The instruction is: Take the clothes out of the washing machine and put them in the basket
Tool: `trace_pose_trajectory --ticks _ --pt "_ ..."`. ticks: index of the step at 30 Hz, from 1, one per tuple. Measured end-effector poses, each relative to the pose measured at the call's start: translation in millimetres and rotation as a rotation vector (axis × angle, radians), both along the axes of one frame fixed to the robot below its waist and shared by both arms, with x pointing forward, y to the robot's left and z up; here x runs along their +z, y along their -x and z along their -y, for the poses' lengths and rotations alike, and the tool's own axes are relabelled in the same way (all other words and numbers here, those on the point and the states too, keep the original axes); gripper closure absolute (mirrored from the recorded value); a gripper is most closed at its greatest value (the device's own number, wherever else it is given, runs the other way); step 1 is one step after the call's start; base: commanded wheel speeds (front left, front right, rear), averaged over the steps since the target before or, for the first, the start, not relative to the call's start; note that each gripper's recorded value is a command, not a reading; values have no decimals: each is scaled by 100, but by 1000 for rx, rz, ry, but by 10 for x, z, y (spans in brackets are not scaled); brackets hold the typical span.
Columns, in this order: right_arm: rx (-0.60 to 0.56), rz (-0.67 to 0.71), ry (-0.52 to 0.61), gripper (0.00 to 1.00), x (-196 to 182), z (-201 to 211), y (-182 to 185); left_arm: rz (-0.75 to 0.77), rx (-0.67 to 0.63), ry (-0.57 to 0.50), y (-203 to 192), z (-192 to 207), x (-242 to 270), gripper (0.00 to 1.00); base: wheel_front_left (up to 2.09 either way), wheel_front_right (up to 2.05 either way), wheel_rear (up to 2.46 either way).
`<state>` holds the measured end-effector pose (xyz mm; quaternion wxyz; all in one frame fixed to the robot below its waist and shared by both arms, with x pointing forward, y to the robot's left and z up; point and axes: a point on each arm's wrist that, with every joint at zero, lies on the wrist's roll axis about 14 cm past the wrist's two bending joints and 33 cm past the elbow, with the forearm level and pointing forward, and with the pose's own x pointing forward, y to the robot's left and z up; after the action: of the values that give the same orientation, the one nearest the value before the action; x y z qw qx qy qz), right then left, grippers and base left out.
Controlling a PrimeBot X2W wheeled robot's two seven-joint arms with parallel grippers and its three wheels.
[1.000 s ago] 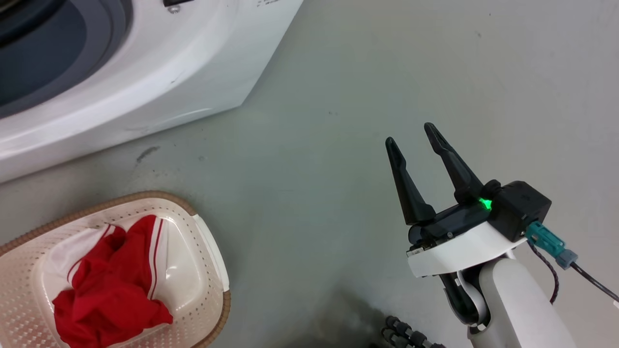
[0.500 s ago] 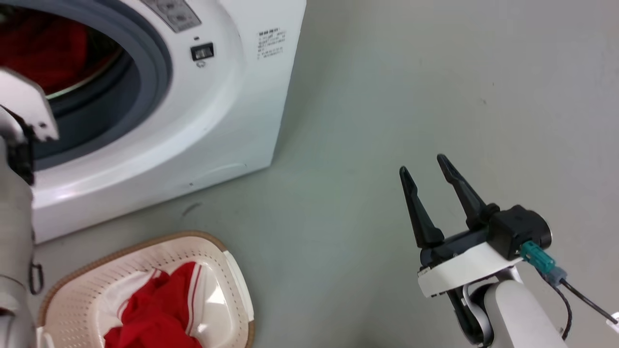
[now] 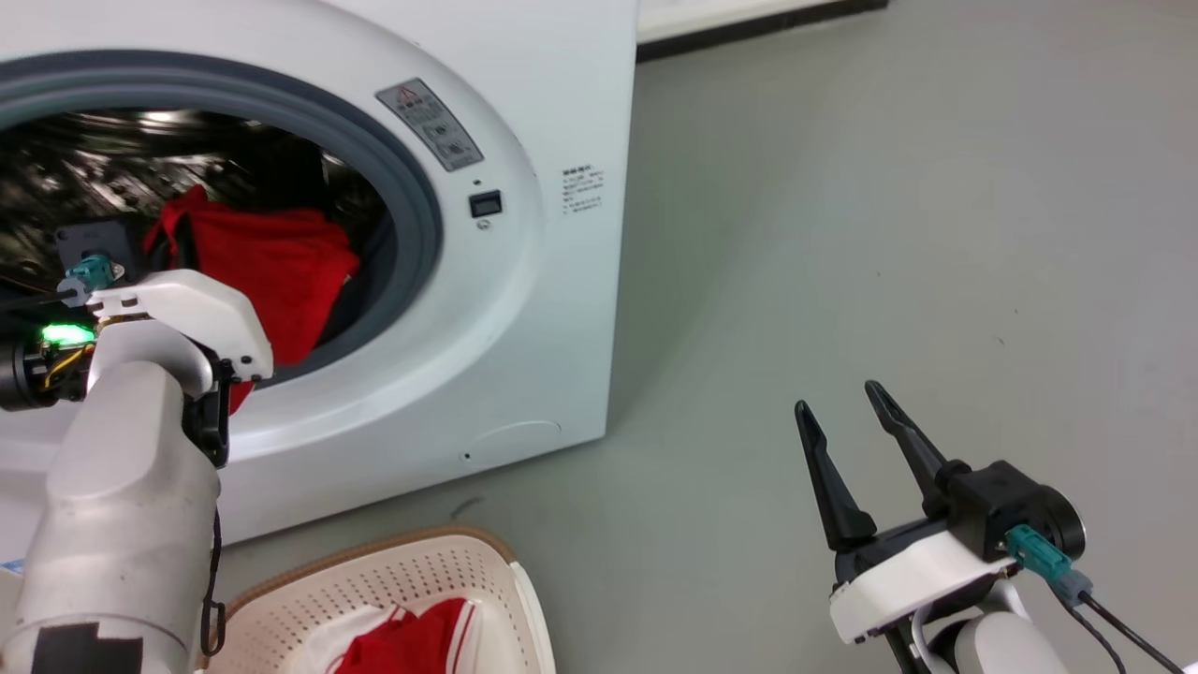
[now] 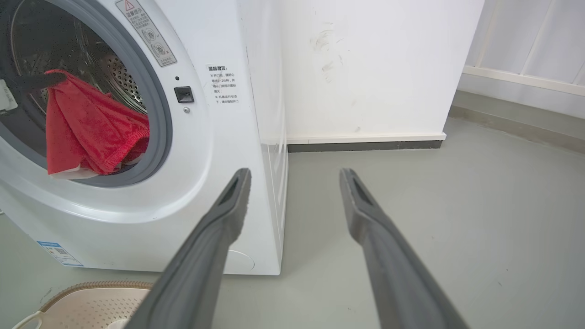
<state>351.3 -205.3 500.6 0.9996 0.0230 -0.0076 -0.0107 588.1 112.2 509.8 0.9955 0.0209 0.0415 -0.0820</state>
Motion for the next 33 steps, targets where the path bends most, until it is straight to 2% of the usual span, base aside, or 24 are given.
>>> trace_pose_trajectory --ticks 4,12,21,27,33 --pt "17 16 -5 0 67 -67 60 116 -4 47 140 7 377 100 0 0 0" --pt "42 31 -1 0 150 -155 123 277 -20 115 528 13 790 100 0 0 0" --pt "92 21 1 0 149 -319 132 345 -12 183 1182 -11 776 100 0 0 0" --pt "117 15 1 0 139 -394 73 234 -3 195 1550 -13 380 100 0 0 0" --pt "133 -7 -1 0 57 -437 -42 18 -34 221 1843 137 -261 100 0 0 0"
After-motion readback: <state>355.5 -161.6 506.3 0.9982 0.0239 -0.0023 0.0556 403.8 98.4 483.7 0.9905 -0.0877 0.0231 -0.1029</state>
